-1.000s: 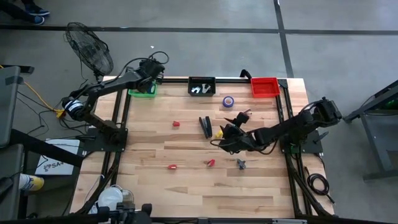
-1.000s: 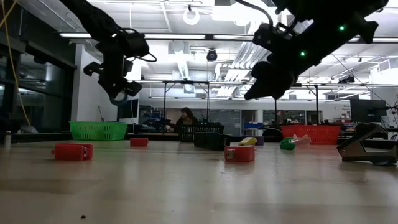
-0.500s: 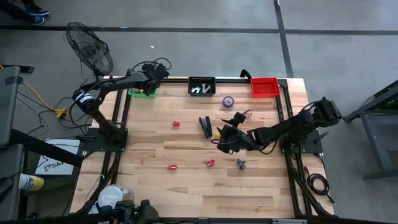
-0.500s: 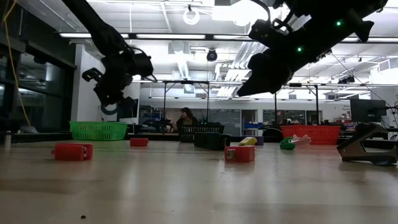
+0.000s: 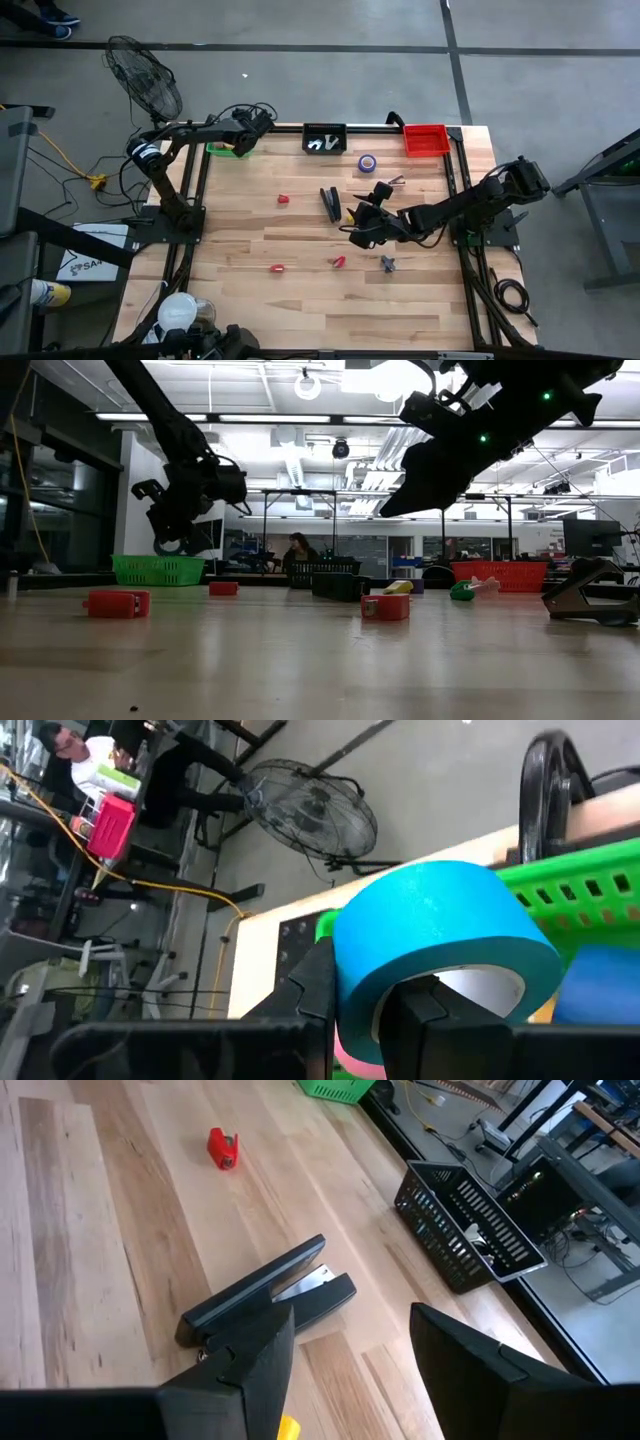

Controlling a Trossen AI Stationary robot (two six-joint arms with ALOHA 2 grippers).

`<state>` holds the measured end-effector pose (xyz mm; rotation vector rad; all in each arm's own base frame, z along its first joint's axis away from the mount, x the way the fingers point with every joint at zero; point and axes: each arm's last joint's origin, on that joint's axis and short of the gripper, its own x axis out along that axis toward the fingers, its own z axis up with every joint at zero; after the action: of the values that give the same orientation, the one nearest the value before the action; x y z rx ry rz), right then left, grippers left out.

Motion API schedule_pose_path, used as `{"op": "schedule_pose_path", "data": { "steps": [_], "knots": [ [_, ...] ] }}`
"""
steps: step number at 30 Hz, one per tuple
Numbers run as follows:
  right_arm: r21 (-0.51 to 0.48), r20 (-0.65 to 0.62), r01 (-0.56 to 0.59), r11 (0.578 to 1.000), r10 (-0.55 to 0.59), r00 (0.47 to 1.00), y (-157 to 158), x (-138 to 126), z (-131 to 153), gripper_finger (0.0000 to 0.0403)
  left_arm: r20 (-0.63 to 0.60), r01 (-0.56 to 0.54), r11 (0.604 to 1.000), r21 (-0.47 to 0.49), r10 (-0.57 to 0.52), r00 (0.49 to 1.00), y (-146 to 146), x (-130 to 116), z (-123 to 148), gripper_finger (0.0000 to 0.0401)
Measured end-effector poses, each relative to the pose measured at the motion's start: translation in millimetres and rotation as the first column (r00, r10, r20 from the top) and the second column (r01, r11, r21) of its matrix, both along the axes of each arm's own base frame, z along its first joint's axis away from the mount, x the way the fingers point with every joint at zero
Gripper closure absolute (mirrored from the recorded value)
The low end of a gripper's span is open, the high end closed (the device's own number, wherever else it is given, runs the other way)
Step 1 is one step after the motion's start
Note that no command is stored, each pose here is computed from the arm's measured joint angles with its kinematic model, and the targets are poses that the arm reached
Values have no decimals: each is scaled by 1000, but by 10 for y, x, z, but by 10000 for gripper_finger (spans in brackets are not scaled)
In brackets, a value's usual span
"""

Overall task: Pick and place Stapler, Stapler remover, tape
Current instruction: Put the light blue tape in the green bin

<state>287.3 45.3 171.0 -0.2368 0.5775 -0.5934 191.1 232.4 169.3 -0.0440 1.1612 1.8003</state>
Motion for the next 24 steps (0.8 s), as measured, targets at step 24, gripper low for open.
{"op": "schedule_pose_path", "data": {
  "steps": [24],
  "knots": [
    [29,2,-26,999,26,1000,11,6,-2,210,53,14,994,-105,-9,999,-19,8,-100,237]
  ]
}}
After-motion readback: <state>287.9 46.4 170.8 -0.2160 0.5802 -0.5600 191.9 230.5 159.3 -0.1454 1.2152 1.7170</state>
